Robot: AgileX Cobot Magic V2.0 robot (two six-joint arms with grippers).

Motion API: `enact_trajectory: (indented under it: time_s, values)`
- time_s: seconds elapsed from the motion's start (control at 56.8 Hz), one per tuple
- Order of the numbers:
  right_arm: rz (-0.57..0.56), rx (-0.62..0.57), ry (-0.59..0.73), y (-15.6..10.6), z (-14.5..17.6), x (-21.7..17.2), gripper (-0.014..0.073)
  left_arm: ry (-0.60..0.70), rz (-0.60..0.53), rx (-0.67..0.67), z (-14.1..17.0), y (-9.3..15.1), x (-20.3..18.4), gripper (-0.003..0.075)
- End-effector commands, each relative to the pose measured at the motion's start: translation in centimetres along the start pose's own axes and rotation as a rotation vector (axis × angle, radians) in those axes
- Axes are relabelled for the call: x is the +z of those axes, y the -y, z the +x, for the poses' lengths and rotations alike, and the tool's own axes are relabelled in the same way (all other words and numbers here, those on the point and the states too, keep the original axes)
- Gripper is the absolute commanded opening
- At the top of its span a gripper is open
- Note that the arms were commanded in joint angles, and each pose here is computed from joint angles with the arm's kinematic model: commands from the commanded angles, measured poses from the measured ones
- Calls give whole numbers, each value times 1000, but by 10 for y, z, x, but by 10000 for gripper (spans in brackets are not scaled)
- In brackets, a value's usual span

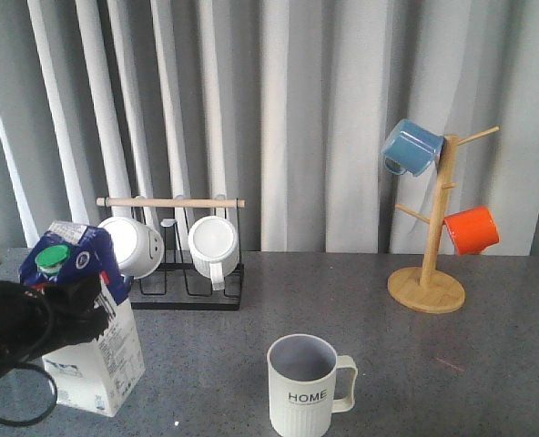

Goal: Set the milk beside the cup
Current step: 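Carry the milk carton with the left gripper beside the white mug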

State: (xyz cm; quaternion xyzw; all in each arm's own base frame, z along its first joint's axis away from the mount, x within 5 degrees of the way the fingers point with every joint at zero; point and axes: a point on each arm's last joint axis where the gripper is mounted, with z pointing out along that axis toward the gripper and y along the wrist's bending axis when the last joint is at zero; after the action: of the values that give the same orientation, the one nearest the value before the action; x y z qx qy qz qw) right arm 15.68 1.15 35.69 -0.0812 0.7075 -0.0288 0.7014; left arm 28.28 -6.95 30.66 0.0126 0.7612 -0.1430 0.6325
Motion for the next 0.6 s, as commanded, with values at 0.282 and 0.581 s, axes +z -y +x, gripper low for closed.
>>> enact_trajectory:
  time_s: [0.282,0.581]
  values:
    - [3,-15,105,2,-18,-3,-8,185,-39,24,-33,76,-4,-4]
    - [3,-15,105,2,-18,-3,-8,112,-237,2,10,129,22,-3]
